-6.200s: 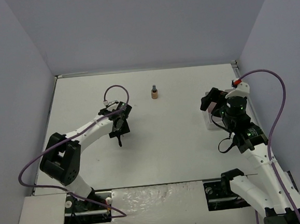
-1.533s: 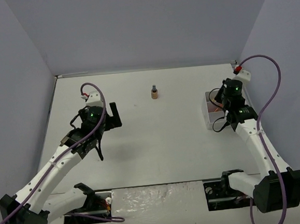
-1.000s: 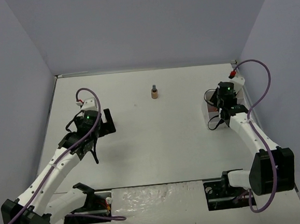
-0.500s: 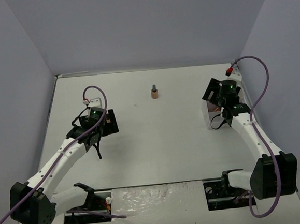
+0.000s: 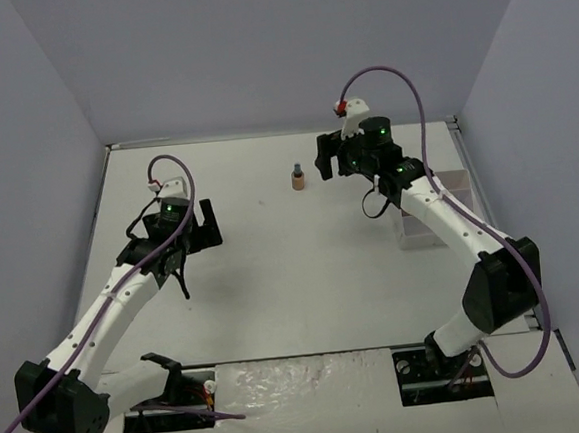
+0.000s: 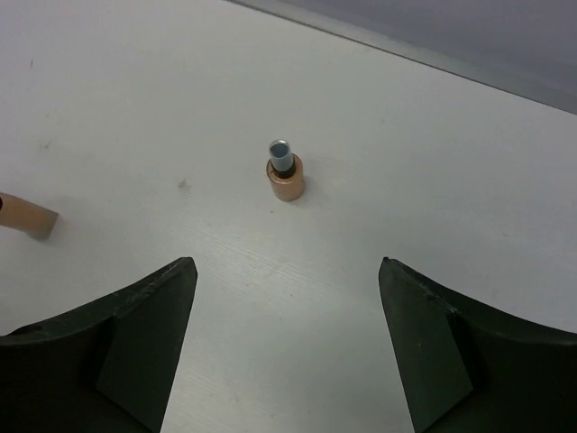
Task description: Organize the makeup
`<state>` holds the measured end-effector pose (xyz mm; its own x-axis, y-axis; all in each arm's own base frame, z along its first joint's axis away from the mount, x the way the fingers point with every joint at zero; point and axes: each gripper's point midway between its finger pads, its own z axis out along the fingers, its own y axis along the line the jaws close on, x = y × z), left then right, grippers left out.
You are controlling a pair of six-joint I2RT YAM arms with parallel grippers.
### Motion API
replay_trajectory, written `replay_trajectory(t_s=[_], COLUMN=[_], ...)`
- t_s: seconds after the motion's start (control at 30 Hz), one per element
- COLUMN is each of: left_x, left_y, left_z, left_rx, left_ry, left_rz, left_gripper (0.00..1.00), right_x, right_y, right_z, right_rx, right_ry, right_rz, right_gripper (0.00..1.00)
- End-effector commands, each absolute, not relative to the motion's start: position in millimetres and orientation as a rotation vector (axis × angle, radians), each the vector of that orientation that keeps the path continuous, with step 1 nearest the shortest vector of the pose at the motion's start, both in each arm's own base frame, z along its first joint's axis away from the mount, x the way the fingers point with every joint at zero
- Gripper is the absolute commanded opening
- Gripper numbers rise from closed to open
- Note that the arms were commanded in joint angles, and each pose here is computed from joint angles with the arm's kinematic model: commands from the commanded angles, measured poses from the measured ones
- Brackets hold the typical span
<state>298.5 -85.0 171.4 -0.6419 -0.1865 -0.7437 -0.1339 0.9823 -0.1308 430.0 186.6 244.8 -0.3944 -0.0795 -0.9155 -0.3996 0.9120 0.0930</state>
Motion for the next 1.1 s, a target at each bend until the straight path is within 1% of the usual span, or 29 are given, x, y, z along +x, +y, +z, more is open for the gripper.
replay_trajectory(t_s=[0.0,0.2,0.43,0.63,0.83,1.07], left_x=[296,281,270,267,266,267], left_y=[-72,-61,-55,-53,-53,-52], left_z=[213,211,210,210,206,206], left_rx=[-0.214,-0.219,-0.215,-0.209,-0.208,-0.205], left_ry=[2.182,2.208,2.236,2.24,2.25,2.249], left_rz=[-0.089,-0.065,-0.038,-0.03,-0.026,-0.025], left_gripper=[0.97,0.97,0.97,0.97,0.97,0.97], right_x=[457,488,519,532,543,549], right_y=[235,265,277,281,287,288], right_z=[231,203,164,147,135,115], right_rx=[-0.586,-0.648,-0.665,-0.661,-0.669,-0.667], right_ry=[1.91,1.909,1.943,1.943,1.947,1.978], right_rz=[0.401,0.408,0.372,0.357,0.363,0.352], right_gripper=[0.77,0.71,0.63,0.58,0.49,0.48])
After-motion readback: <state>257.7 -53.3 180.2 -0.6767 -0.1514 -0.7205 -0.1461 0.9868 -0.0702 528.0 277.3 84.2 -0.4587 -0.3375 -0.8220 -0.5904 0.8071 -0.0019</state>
